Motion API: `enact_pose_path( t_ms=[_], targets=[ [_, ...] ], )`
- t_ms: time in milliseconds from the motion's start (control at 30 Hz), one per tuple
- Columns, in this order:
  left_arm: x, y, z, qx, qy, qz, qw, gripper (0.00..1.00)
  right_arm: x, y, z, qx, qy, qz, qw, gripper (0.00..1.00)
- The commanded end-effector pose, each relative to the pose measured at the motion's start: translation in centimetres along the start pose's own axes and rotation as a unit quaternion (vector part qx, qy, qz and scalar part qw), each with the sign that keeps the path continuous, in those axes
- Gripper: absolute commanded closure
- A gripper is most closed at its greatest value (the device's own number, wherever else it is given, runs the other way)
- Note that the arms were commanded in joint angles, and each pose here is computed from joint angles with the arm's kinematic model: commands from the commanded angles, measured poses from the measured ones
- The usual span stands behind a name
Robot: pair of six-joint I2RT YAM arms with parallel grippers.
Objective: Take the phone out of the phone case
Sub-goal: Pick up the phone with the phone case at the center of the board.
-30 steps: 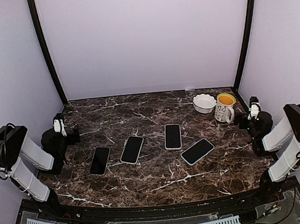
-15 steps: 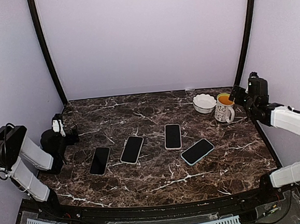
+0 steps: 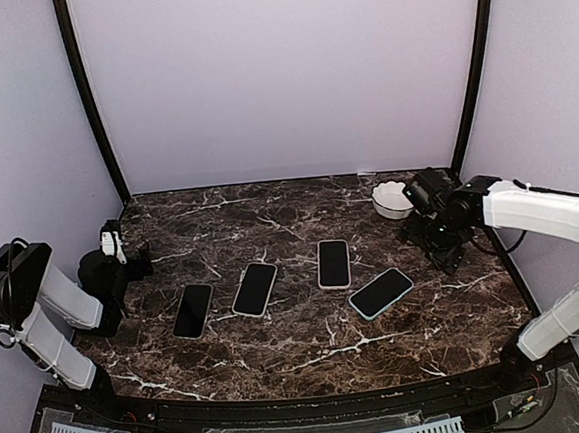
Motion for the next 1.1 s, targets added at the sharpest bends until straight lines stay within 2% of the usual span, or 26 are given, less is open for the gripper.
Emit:
enact_pose_path(
  t_ms=[0,133,333,467,800,1067],
  targets=[
    [-0.6,1.6,0.0,0.001,-0.003,-0.010,1.000,0.01,-0.3,-2.3,1.6,-0.041,-0.069,0.042,0.996,0.01],
    [-1.5,2.7,0.3,-0.001,0.006,0.030,1.000,0.01,-2.1,-4.1,3.8,-0.017,-0.092,0.085,0.992,0.01],
    [0.0,5.2,0.7,-0.006,0.009,0.000,1.000,0.01,-4.0,-6.8,4.5,-0.010,-0.089,0.126,0.988,0.01],
    [-0.3,5.3,1.0,-0.011,0.021,0.009,1.000,0.01,-5.1,-8.1,4.3,-0.017,-0.096,0.151,0.984,0.02],
    [-0.7,5.2,0.2,-0.013,0.003,0.018,1.000,0.01,-6.7,-9.7,2.6,-0.030,-0.114,0.172,0.978,0.01],
    [-0.7,5.3,0.1,-0.015,-0.003,0.018,1.000,0.02,-8.4,-10.1,3.2,-0.013,-0.109,0.174,0.979,0.01]
  ],
)
Point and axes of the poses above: each gripper's point midway between its finger pads, its own x axis back along the fingers, its own z axis along the line the jaws close on, y = z × x, the point moved 3 cm from there along x, back along the fingers, and after that the axes turned 1 degree about -x, right-handed, at the moved point
